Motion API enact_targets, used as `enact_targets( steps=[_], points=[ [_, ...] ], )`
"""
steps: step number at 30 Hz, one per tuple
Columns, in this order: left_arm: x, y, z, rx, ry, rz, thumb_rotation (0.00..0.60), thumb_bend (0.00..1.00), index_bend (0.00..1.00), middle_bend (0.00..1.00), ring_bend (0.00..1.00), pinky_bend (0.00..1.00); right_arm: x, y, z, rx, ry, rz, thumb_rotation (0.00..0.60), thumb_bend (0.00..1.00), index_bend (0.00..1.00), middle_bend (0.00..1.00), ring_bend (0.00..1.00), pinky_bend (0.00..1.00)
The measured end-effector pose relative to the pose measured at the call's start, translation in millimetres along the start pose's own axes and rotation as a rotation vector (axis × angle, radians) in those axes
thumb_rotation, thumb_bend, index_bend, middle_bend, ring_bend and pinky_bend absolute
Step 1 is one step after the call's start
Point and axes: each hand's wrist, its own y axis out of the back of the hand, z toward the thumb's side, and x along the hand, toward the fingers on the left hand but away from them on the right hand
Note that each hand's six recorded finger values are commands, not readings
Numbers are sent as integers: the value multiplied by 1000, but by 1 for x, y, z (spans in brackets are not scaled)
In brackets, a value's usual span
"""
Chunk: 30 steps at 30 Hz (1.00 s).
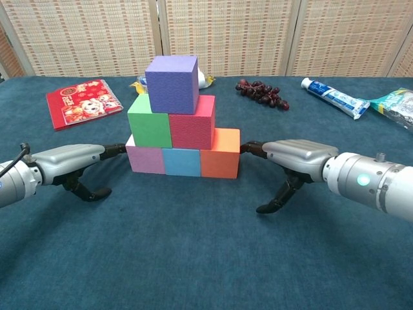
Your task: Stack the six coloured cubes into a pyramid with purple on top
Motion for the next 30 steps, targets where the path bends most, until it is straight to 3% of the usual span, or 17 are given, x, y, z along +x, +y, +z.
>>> enact_targets(
  steps=[16, 23, 30],
  points=[
    [-9, 9, -8, -22, 23, 30, 600, 319, 0, 0, 0, 0, 17, 9, -14, 12, -24, -17, 555, 271, 0, 0, 0, 0],
    [-21, 17, -13, -25, 37, 52, 600, 319, 0, 0, 0, 0, 43, 25, -37, 7, -66, -38, 558, 271, 0, 0, 0, 0],
    [-58, 44, -37, -28, 99, 150, 600, 319, 0, 0, 0, 0, 92, 58, -81, 9, -143, -120, 592, 280, 0, 0, 0, 0]
  ],
)
